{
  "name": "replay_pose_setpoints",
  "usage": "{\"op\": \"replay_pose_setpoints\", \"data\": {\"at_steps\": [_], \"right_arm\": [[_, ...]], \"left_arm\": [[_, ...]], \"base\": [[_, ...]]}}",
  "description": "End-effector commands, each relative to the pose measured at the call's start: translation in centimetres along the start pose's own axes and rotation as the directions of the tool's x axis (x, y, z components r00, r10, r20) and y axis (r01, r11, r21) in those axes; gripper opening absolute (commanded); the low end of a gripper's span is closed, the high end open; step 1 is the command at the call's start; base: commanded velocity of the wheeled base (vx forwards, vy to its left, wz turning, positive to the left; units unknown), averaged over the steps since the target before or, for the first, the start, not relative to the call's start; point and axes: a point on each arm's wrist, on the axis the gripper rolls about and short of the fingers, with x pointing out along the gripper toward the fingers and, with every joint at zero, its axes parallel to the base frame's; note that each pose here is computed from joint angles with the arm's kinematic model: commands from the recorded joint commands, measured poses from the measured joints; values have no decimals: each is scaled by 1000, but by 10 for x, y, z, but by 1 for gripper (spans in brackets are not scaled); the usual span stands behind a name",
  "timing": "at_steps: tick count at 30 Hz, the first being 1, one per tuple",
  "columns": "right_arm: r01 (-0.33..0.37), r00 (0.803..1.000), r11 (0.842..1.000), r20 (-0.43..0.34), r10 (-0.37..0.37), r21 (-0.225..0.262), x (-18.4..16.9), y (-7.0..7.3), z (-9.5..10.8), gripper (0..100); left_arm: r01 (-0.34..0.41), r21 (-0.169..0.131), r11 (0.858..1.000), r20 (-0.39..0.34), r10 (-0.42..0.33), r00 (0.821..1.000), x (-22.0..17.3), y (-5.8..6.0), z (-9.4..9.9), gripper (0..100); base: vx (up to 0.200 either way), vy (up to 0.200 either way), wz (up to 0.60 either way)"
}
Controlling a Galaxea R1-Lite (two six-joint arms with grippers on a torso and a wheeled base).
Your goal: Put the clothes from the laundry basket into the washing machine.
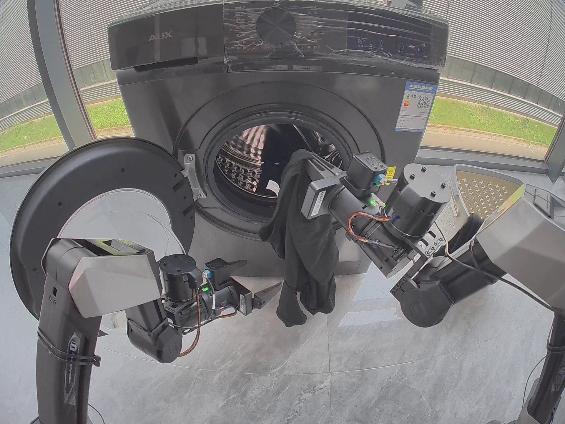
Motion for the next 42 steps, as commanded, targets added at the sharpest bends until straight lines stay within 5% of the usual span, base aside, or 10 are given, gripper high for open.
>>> {"op": "replay_pose_setpoints", "data": {"at_steps": [1, 19, 24, 25, 31, 42], "right_arm": [[2, 1000, 1000, 1, -2, 1, 0, 1, 0, 0], [-12, 1000, 1000, -6, 12, 8, -1, 12, -2, 0], [-21, 1000, 1000, -5, 21, 12, -2, 16, -2, 0], [-21, 1000, 1000, -4, 21, 12, -2, 16, -2, 0], [6, 1000, 1000, -6, -5, 6, -1, 7, -3, 0], [115, 993, 993, -4, -115, -28, 7, -37, -10, 0]], "left_arm": [[17, -5, 1000, 1, -17, 1000, 4, -5, -2, 100], [67, 9, 998, 73, -68, 995, 52, -15, -18, 100], [-17, 6, 1000, 110, 16, 994, 68, -6, -26, 100], [-32, 7, 999, 121, 31, 992, 71, -3, -26, 0], [-41, -4, 999, 149, 42, 988, 73, 0, -19, 0], [19, -15, 1000, 96, -17, 995, 10, -28, 33, 0]], "base": [[0, 0, 0], [0, 0, 0], [0, 0, 0], [0, 0, 0], [0, 0, 0], [0, 0, 0]]}}
